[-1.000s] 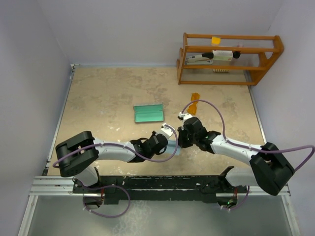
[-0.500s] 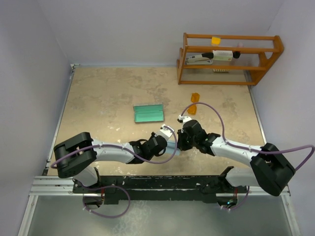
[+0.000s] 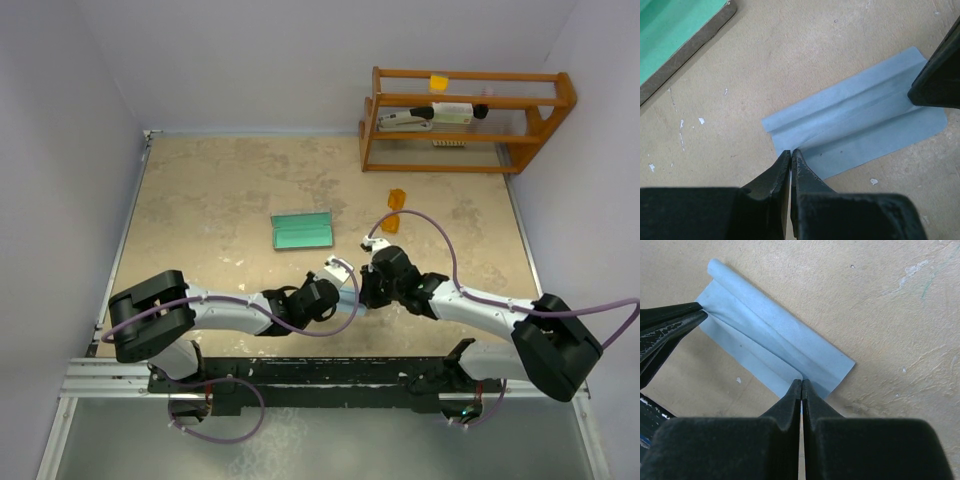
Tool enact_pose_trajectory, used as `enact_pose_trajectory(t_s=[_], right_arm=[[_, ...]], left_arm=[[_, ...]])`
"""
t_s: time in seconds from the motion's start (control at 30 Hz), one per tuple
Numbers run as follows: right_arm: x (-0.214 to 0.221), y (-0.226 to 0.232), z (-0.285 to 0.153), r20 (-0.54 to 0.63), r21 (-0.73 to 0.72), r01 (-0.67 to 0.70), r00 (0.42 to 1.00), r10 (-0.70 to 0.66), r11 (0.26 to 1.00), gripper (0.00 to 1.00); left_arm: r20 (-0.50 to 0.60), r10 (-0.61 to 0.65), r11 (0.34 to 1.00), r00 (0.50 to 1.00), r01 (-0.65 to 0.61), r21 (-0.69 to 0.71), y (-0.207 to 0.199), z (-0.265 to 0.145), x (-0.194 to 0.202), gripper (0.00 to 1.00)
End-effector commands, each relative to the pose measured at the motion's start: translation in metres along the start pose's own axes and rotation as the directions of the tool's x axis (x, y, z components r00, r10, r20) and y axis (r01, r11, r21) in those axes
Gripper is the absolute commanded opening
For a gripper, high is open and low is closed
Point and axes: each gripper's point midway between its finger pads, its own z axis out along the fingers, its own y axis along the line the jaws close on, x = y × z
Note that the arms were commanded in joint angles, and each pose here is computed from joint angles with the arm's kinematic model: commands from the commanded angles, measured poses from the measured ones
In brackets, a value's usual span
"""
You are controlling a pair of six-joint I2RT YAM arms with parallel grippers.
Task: Organize the sunglasses
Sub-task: Fold the glasses cleaning cloth at the center of the board.
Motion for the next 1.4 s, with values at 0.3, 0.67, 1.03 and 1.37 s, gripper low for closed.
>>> enact_pose_trajectory(t_s=[0.3, 0.67, 1.03, 1.37], right_arm=[[0.000, 0.002, -0.004, 0.026, 0.000, -0.012, 1.000, 0.012, 1.000, 0.00], [0.003, 0.002, -0.002, 0.020, -0.001, -0.014, 1.000, 0.014, 1.000, 0.00], [0.005, 0.002, -0.002, 0.019, -0.003, -0.014, 1.000, 0.014, 1.000, 0.00], [0.007, 0.001, -0.001, 0.013, 0.000, -0.015, 1.000, 0.015, 1.000, 0.00]], left_arm=[[0.054, -0.044, 0.999, 0.998, 0.045, -0.001, -0.003, -0.008, -0.014, 0.00], [0.050, -0.044, 0.999, 0.998, 0.044, -0.004, -0.003, -0.010, -0.009, 0.00], [0.048, -0.046, 0.999, 0.998, 0.046, -0.008, -0.002, -0.009, -0.007, 0.00], [0.042, -0.049, 0.999, 0.998, 0.049, -0.002, -0.005, -0.008, -0.003, 0.00]])
